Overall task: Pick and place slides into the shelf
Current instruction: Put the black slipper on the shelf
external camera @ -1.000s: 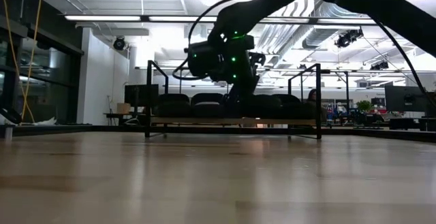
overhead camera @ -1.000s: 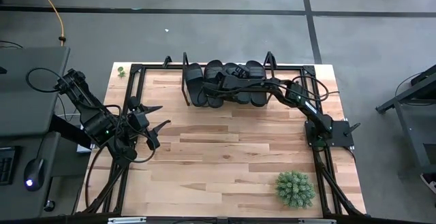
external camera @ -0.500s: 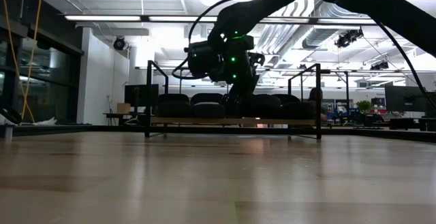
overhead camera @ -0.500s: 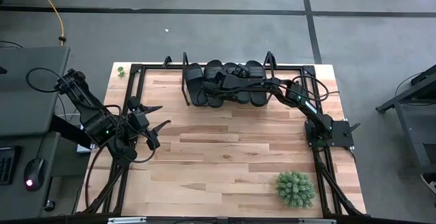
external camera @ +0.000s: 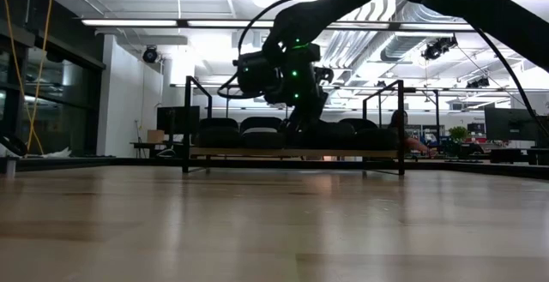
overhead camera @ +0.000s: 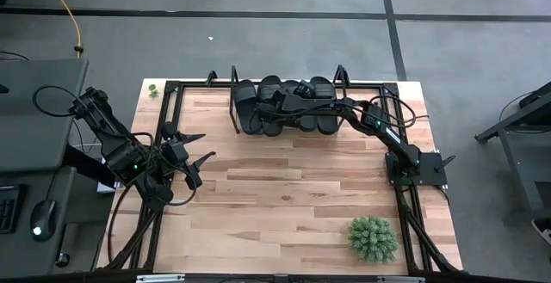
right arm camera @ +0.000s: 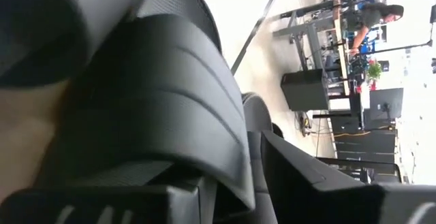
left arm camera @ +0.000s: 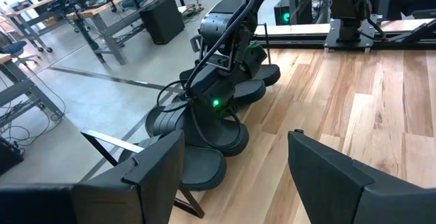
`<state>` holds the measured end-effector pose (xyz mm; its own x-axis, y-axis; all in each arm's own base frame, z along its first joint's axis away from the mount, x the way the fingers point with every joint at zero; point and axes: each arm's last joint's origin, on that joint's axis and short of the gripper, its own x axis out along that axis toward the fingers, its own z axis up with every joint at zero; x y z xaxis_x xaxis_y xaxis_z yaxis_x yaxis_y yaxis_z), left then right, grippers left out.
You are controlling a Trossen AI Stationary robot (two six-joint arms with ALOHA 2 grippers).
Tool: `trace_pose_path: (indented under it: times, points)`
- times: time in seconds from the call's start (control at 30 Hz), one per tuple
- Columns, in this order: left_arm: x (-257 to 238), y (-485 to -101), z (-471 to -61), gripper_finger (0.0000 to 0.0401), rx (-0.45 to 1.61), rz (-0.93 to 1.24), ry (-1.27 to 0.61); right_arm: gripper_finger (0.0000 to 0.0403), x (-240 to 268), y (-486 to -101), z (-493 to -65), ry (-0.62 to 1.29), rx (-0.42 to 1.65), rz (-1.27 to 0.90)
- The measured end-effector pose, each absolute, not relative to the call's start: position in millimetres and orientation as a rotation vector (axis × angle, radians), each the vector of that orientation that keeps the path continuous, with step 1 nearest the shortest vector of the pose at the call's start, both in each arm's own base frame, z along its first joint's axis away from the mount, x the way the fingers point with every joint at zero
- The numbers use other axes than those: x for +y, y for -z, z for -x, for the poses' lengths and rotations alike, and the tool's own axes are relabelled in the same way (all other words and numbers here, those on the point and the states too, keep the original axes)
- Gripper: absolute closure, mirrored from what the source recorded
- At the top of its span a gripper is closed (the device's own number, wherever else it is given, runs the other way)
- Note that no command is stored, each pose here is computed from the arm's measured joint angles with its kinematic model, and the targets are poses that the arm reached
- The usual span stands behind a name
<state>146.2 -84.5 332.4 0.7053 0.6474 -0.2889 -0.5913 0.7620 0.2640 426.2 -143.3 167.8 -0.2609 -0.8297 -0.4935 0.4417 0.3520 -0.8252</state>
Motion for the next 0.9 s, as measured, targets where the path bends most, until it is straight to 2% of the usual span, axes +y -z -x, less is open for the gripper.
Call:
trace_pose_path:
  times: [0.23, 0.9]
  points:
    - [-84.5, -332.3, -146.2, 0.0155, 0.38, -0.156, -0.691, 0.0303, -141.5, -171.4, -423.1, 1.238, 1.406, 0.392]
    - [-84.5, -332.3, -146.3, 0.0155, 0.38, -0.156, -0.692, 0.0303, -129.6, -196.1, -434.7, 1.187, 1.364, 0.358]
